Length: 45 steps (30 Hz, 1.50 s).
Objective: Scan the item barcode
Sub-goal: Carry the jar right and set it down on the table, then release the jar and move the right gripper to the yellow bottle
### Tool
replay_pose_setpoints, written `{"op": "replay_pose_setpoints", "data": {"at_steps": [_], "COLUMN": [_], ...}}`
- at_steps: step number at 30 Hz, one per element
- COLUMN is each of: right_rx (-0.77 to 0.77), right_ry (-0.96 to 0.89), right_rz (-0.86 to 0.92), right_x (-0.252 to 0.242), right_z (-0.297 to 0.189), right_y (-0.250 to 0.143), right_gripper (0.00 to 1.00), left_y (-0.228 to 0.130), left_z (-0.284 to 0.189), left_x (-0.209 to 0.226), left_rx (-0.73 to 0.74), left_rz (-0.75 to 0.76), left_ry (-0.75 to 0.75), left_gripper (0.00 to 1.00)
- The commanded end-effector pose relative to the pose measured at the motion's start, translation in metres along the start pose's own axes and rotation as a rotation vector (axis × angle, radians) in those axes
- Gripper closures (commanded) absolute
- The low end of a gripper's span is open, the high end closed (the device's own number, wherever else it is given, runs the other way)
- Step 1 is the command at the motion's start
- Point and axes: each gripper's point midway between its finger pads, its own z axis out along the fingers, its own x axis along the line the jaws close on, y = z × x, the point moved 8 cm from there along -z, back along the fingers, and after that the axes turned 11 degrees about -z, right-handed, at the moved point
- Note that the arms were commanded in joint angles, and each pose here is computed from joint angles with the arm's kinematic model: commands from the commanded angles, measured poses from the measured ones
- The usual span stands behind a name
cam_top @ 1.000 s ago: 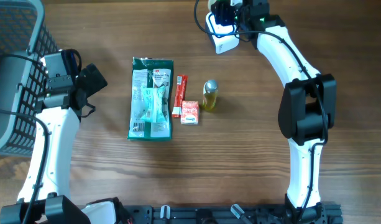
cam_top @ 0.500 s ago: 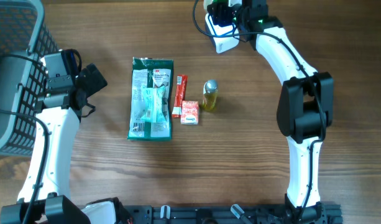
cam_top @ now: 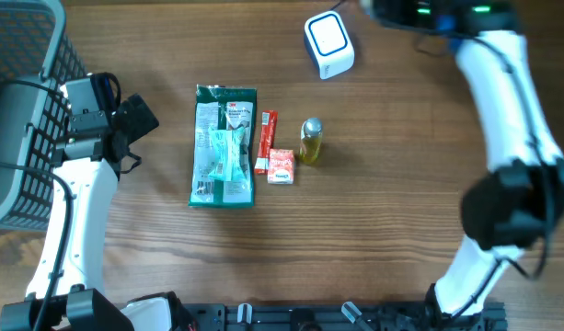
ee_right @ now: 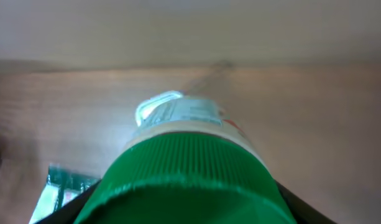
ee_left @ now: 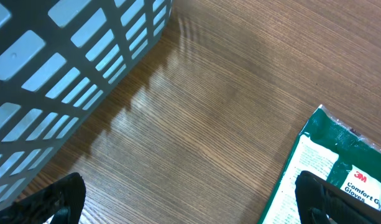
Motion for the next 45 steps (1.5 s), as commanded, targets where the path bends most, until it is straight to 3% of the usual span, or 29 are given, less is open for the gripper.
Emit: {"op": "replay_pose_setpoints", "data": {"at_steps": [1, 9, 14, 19, 23, 28, 31, 33, 39, 45], "right_rx": [0.165, 0.600, 0.652, 0.683, 0.692, 0.682, 0.682, 0.681, 0.682, 0.607], "right_ry": [-0.085, -0.278, -0.289, -0.516, -0.550, -0.567, -0.568, -0.568, -0.571, -0.570], "right_rz": [0.071, 0.222, 0.282, 0.390, 0.453, 0.497, 0.498, 0.498, 0.496, 0.482], "right_x": [-0.038, -0.100, -0.120, -0.152, -0.164, -0.172, -0.173, -0.173, -0.173, -0.163], "right_z": [-0.017, -0.018, -0.006, -0.004, -0.005, -0.009, -0.010, -0.009, -0.011, -0.044], "right_y": [-0.032, -0.120, -0.155, -0.189, -0.208, -0.214, -0.214, -0.214, -0.212, -0.169], "right_gripper": [0.95, 0.90, 0.87, 0.86, 0.83, 0.54, 0.19, 0.11, 0.07, 0.07], "left_y": [0.005, 0.005, 0.005, 0.005, 0.005, 0.005, 0.005, 0.005, 0.005, 0.005], "left_z": [-0.004, -0.004, -0.004, -0.004, -0.004, -0.004, -0.004, -0.004, -0.004, -0.004], "left_x": [-0.001, -0.001, -0.001, -0.001, -0.001, -0.001, -0.001, -0.001, -0.001, -0.001], "left_rx": [-0.014, -0.014, -0.014, -0.014, -0.014, -0.014, -0.014, -0.014, -0.014, -0.014], "left_rz": [0.009, 0.009, 0.009, 0.009, 0.009, 0.009, 0.009, 0.009, 0.009, 0.009], "left_ry": [-0.011, -0.011, -0.011, -0.011, -0.011, -0.011, -0.011, -0.011, -0.011, -0.011], "left_gripper": [0.00, 0.00, 0.00, 0.00, 0.00, 0.00, 0.00, 0.00, 0.00, 0.00]}}
